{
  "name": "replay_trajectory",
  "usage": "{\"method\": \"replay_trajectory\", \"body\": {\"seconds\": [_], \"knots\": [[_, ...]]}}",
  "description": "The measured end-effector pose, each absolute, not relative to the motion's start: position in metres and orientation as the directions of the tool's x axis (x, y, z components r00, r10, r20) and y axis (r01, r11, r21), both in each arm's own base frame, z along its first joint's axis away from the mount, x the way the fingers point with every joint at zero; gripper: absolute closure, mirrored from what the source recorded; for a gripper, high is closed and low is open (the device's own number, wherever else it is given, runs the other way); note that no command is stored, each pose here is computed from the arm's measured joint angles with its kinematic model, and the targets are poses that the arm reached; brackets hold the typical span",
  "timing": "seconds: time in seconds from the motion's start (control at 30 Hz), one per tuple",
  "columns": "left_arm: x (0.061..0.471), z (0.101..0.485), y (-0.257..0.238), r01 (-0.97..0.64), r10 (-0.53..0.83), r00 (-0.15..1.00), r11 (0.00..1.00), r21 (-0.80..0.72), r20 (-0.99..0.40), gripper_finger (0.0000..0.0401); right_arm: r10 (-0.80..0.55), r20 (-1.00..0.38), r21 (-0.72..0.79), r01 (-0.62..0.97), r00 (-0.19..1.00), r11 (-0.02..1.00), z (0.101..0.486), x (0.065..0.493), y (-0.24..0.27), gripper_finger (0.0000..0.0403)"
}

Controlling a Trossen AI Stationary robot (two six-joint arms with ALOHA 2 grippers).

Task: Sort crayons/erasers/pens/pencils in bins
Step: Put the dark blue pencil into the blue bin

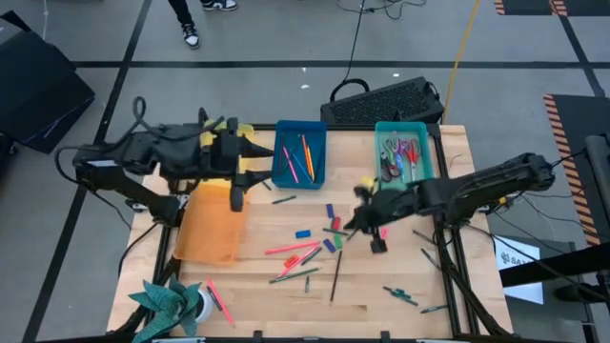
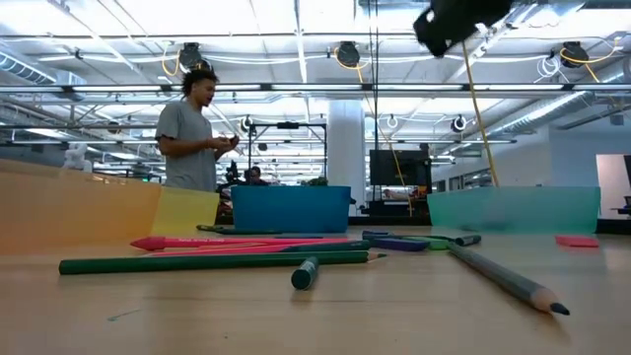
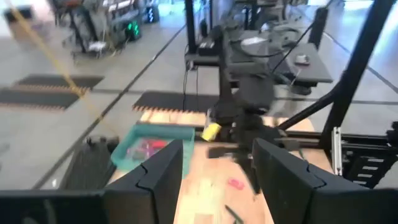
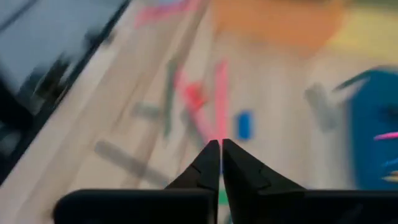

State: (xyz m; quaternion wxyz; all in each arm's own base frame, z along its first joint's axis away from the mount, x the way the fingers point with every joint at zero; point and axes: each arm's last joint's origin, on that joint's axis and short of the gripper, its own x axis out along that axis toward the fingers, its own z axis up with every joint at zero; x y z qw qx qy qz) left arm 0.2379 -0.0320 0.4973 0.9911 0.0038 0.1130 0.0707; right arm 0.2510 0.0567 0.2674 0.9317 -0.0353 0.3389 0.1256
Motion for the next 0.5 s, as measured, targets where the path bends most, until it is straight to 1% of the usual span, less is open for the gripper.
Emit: {"method": "replay_trajectory", "body": {"seconds": [0.13,0.27,0.4,0.5], "knots": [[0.242,0.484,-0.027,-0.177,0.165,0.951,0.984,-0.021,-0.262,0.0203,0.372,-0.731,0.165,-0.38,0.572,0.91,0.234,0.265,0.077,0.0352],[0.243,0.478,-0.031,-0.177,0.152,0.948,0.982,-0.064,-0.28,0.0203,0.44,-0.805,0.242,-0.457,0.399,0.856,0.204,0.287,0.095,0.0306],[0.242,0.476,-0.038,-0.153,0.123,0.95,0.985,-0.084,-0.287,0.0203,0.441,-0.835,0.177,-0.599,0.328,0.781,0.189,0.312,0.116,0.0264],[0.241,0.476,-0.044,-0.129,0.099,0.953,0.988,-0.089,-0.288,0.0203,0.445,-0.839,0.114,-0.698,0.313,0.706,0.177,0.327,0.127,0.0245]]}}
